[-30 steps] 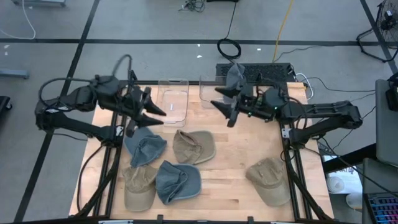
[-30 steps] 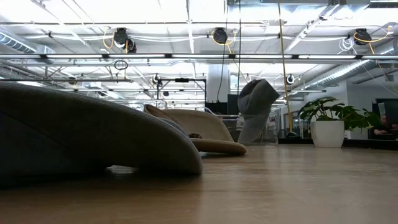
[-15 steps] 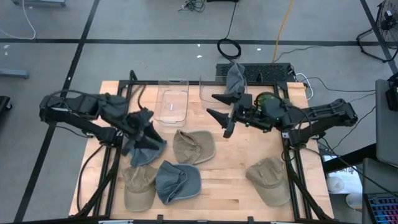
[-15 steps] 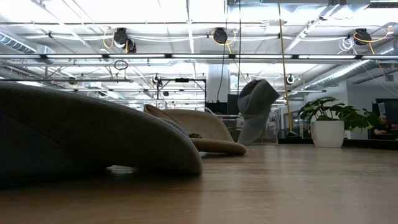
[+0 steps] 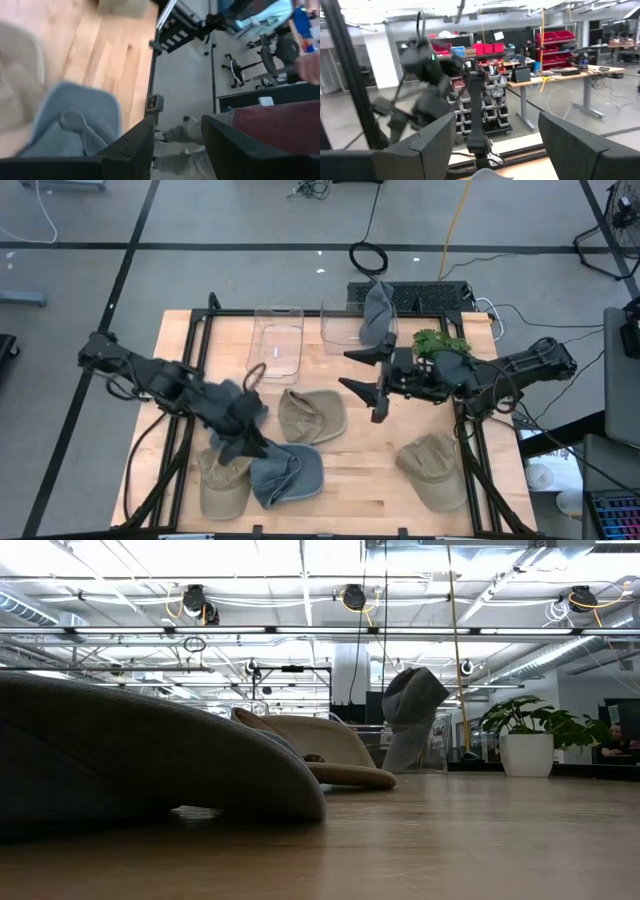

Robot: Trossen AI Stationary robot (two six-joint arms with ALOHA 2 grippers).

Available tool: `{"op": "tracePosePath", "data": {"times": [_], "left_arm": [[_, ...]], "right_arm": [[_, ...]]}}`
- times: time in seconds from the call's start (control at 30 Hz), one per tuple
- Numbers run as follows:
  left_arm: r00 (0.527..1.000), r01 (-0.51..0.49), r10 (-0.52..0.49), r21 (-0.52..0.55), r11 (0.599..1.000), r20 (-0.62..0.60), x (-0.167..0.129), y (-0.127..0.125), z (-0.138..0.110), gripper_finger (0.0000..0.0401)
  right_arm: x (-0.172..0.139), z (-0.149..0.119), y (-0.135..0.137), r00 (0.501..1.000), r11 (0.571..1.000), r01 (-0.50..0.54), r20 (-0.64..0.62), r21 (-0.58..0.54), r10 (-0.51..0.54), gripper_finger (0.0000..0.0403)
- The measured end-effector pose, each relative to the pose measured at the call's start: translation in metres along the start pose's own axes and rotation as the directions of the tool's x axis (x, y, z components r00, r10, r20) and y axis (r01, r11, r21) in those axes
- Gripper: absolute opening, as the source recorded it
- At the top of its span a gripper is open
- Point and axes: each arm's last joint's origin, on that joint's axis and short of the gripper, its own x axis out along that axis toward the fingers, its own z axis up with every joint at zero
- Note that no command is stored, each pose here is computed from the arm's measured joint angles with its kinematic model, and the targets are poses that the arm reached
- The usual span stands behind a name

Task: Pick & Place hat
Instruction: Put the bottom blue cap into the right transparent bin

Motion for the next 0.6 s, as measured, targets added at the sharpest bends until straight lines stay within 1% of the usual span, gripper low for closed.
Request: {"op": "tracePosePath", "data": {"times": [0.13,0.3,0.47,0.6], "left_arm": [[0.998,-0.034,0.029,-0.101,0.994,-0.057,0.022,-0.003,-0.009,0.0170],[0.994,-0.060,0.036,-0.225,0.973,-0.107,0.050,-0.008,-0.018,0.0170],[0.983,-0.128,0.075,-0.333,0.934,-0.167,0.075,-0.008,-0.029,0.0170],[0.970,-0.195,0.113,-0.406,0.893,-0.217,0.093,-0.006,-0.040,0.0170]], "right_arm": [[-0.007,0.004,0.003,1.000,1.000,-0.023,0.003,0.001,0.023,0.0274],[-0.016,0.011,0.006,0.999,0.999,-0.046,0.023,0.002,0.046,0.0274],[-0.018,0.010,0.008,0.998,0.998,-0.057,0.012,-0.005,0.057,0.0275],[-0.018,0.008,0.008,0.998,0.998,-0.059,-0.007,-0.013,0.058,0.0275]]}}
